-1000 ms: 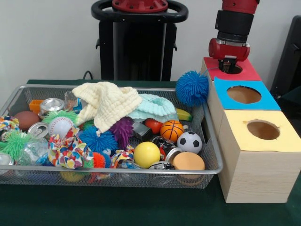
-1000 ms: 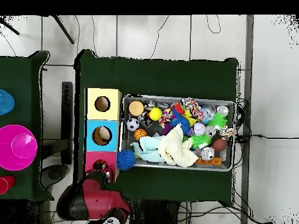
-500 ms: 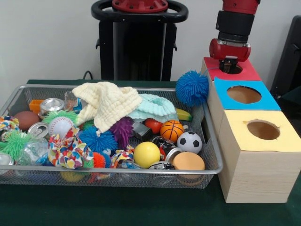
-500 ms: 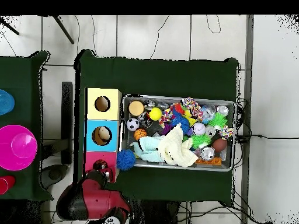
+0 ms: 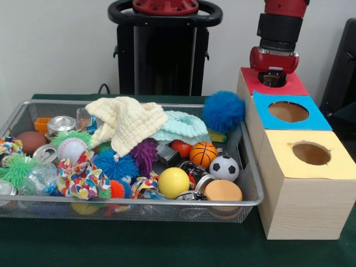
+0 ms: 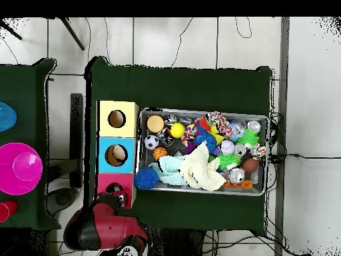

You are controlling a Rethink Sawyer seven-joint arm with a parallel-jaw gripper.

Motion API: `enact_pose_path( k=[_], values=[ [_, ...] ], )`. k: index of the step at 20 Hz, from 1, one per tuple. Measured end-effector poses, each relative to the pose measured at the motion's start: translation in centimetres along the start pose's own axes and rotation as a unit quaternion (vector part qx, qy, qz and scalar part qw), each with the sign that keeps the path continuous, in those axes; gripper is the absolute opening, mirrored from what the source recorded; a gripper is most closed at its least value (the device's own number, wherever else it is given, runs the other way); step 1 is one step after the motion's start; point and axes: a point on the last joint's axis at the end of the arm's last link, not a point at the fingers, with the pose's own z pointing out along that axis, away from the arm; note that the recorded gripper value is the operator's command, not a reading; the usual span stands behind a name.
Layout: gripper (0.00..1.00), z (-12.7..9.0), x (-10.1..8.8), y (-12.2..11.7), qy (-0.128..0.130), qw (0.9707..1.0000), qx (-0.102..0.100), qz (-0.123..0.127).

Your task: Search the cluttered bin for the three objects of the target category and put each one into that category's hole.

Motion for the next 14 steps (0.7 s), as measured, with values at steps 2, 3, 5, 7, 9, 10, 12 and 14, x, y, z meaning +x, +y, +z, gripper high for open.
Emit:
enact_pose_path(
  k=[2,3,5,7,9,10,12,14],
  values=[
    [1.0,0.02,-0.01,-0.02,0.0,1.0,0.0,0.0],
    [1.0,0.02,-0.02,-0.02,0.0,1.0,0.0,0.0],
    [1.0,0.03,-0.03,-0.03,0.0,1.0,0.0,0.001],
    [1.0,0.04,-0.04,-0.04,0.0,1.0,-0.001,0.001],
    [1.0,0.06,-0.06,-0.06,0.001,1.0,-0.001,0.002],
    [1.0,0.06,-0.06,-0.06,0.001,1.0,-0.001,0.002],
    [1.0,0.06,-0.09,-0.07,0.0,1.0,-0.001,0.002],
    [1.0,0.02,-0.14,-0.1,0.0,1.0,-0.001,0.002]
  ],
)
